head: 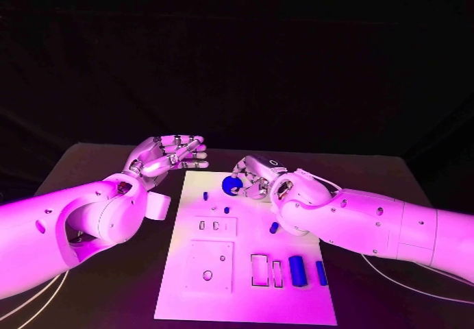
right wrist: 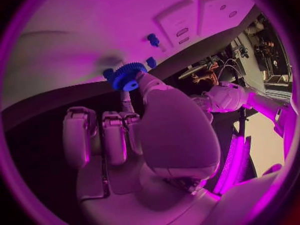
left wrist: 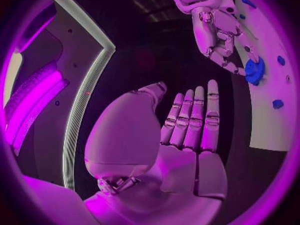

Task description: Assemble the parts on the task board

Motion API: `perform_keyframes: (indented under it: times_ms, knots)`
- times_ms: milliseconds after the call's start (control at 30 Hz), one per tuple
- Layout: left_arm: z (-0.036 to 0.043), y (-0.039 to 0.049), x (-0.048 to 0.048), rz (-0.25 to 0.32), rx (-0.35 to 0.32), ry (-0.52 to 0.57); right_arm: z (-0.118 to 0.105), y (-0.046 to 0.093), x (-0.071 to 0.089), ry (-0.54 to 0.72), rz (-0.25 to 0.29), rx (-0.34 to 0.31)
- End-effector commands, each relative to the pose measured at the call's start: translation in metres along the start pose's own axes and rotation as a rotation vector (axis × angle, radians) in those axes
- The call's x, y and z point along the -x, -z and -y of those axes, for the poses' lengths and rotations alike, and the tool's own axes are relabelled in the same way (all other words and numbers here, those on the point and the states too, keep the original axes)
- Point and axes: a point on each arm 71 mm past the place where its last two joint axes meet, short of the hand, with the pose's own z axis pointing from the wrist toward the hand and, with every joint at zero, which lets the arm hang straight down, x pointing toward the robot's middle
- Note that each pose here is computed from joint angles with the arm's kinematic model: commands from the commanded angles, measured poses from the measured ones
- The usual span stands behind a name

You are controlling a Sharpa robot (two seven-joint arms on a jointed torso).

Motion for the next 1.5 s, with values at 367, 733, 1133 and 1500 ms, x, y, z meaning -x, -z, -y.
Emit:
perform_keyframes:
  times_ms: [367, 733, 1133, 1500]
  knots:
    - [0.0011, -0.0009, -0.0033, -0.019, -0.008, 0.011, 0.0, -0.007, -0.01, 0.038, -0.037, -0.016]
    - [0.0012, -0.0007, -0.0031, -0.019, -0.008, 0.01, -0.004, -0.01, -0.02, 0.055, -0.06, -0.027]
    - [0.0012, -0.0005, -0.0027, -0.019, -0.007, 0.01, -0.002, -0.011, -0.024, 0.056, -0.059, -0.044]
    - [0.0008, -0.0011, -0.0027, -0.019, -0.004, 0.01, 0.0, -0.012, -0.026, 0.042, -0.083, -0.041]
